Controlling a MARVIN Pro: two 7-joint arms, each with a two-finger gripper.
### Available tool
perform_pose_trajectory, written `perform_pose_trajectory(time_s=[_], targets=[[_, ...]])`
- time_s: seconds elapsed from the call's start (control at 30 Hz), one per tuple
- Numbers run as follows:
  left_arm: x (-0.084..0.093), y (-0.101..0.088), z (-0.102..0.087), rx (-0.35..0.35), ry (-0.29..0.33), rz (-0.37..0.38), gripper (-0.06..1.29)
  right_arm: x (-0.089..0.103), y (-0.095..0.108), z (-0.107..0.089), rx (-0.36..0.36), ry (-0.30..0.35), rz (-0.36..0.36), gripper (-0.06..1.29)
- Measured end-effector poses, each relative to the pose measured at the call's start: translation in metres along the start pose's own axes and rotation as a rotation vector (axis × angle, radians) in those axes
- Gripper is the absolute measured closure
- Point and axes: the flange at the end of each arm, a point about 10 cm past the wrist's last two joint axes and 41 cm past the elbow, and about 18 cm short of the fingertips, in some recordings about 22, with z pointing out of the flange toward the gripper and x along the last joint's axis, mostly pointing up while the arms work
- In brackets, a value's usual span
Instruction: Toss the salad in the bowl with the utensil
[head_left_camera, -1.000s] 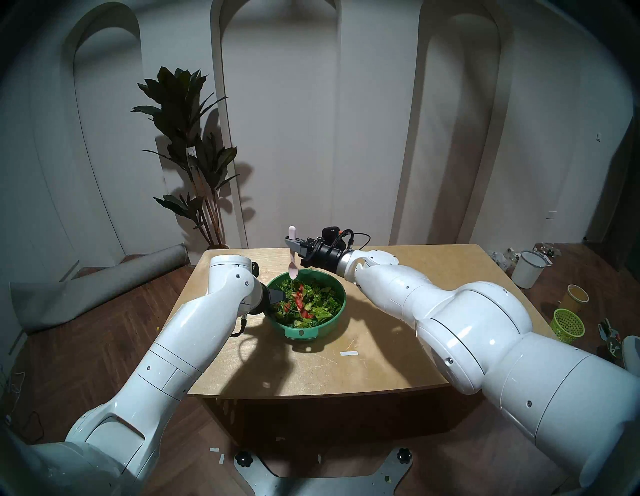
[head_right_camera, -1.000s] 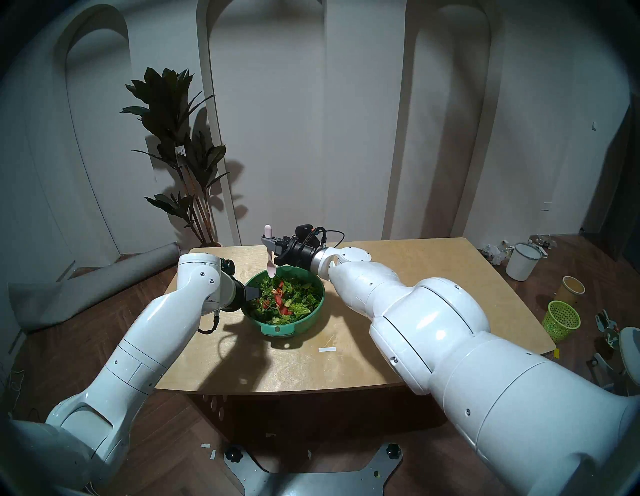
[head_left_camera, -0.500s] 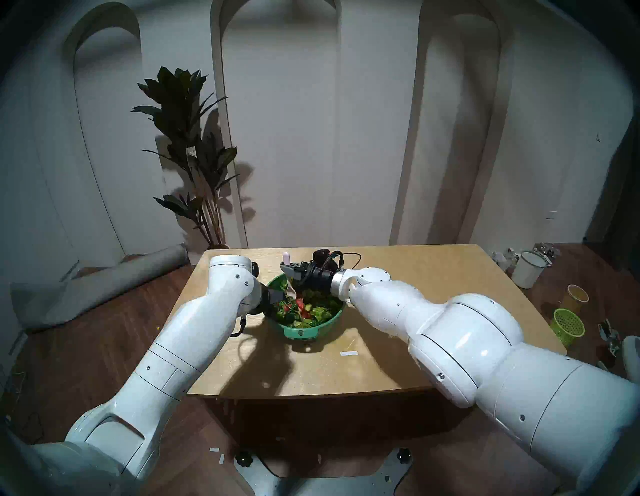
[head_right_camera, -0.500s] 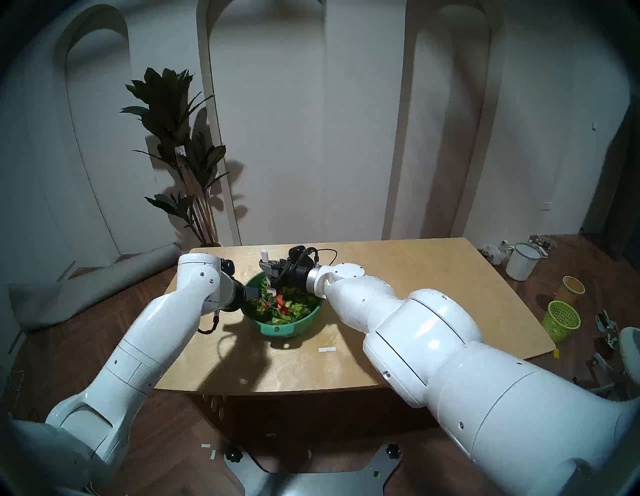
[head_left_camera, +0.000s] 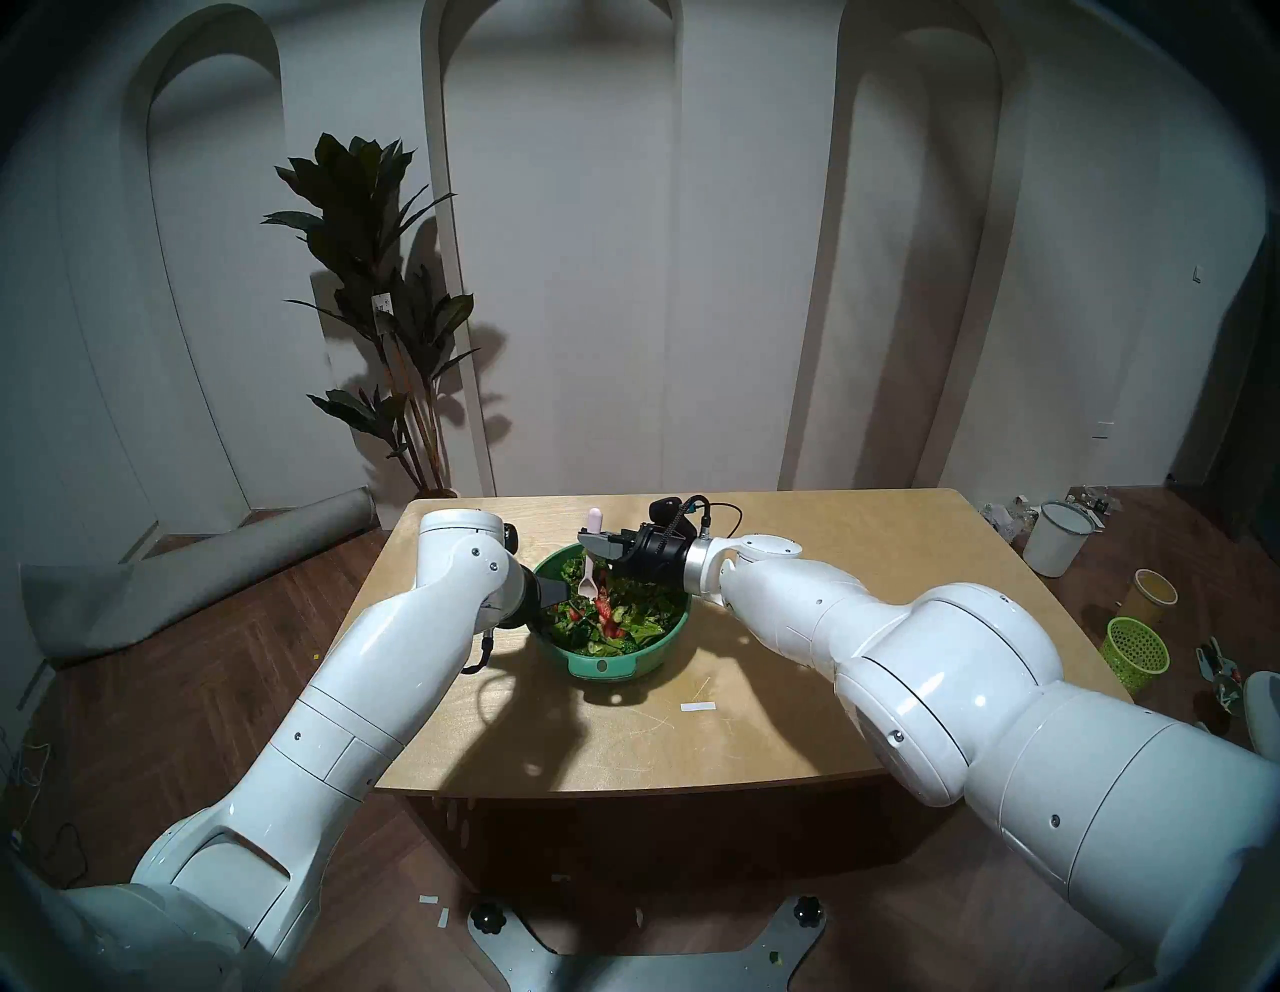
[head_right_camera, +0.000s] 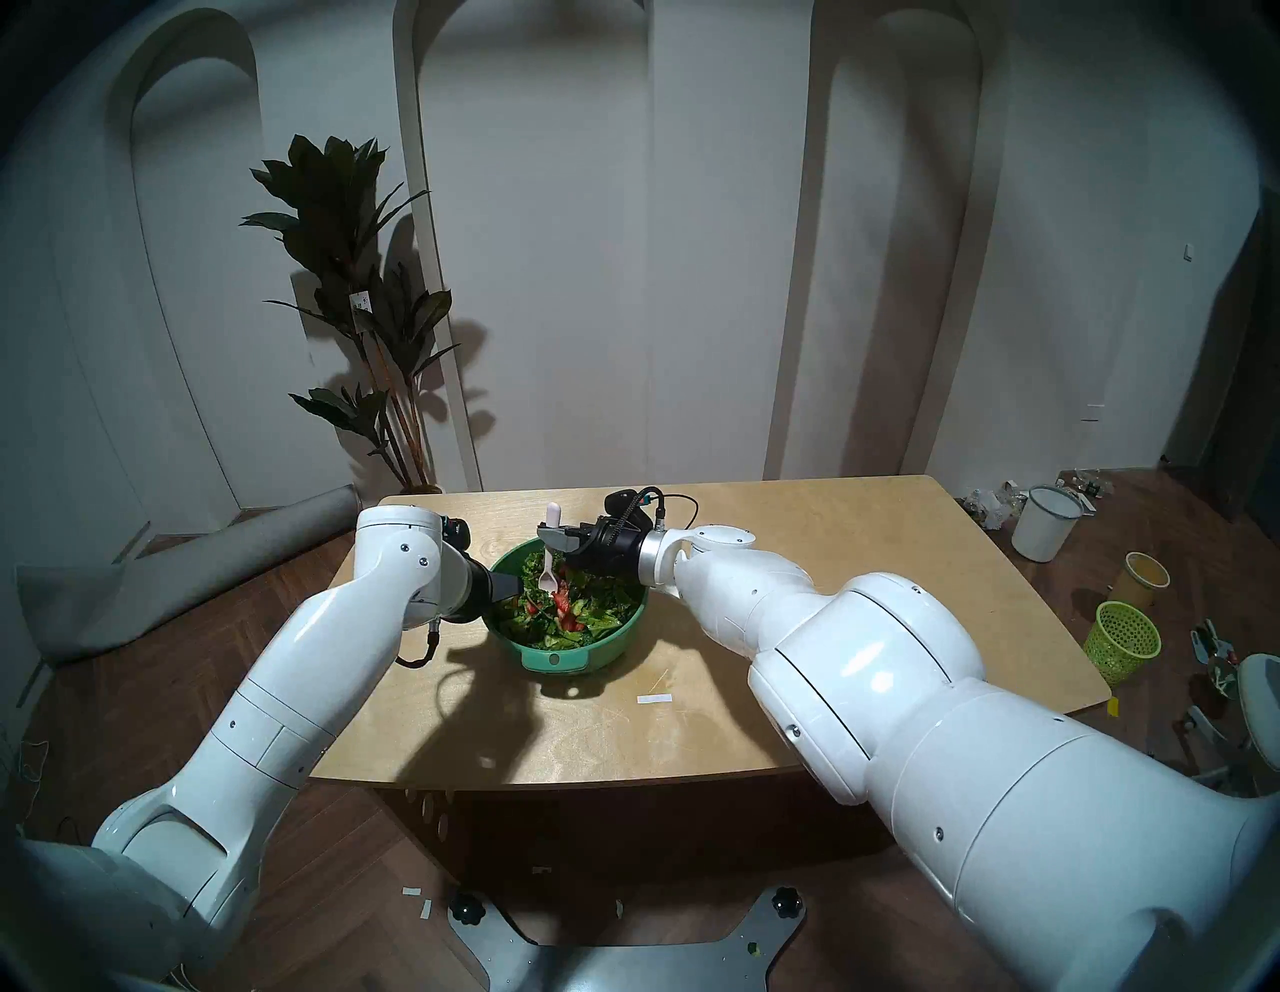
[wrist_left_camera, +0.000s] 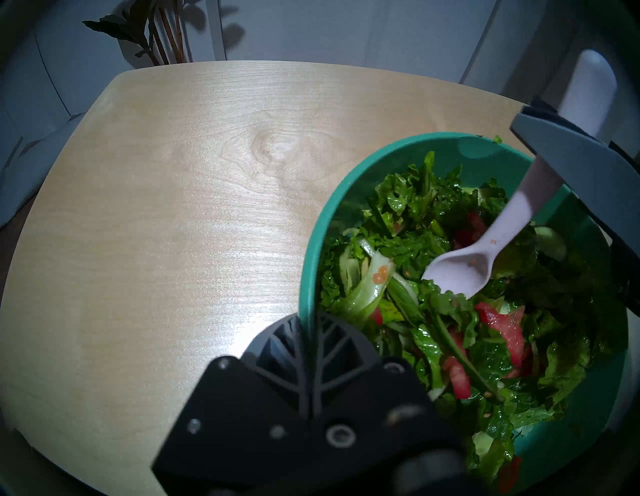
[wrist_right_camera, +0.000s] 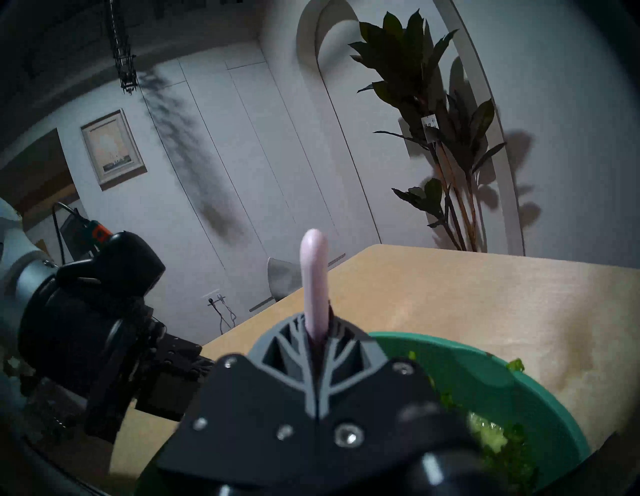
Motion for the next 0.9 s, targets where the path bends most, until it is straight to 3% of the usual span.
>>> perform_pose_trajectory(time_s=[0.5,0.73,0.9], targets=[[0.001,0.001,0.0,-0.016,-0.006,-0.017,1.26,0.018,0.023,-0.062,0.06,0.003,0.056,1.26],[0.001,0.001,0.0,-0.023,-0.009,-0.021,1.26,0.028,0.027,-0.071,0.052,0.044,0.033,1.26],[0.001,0.001,0.0,-0.02,-0.008,-0.019,1.26,0.044,0.032,-0.067,-0.015,0.092,-0.032,1.26]])
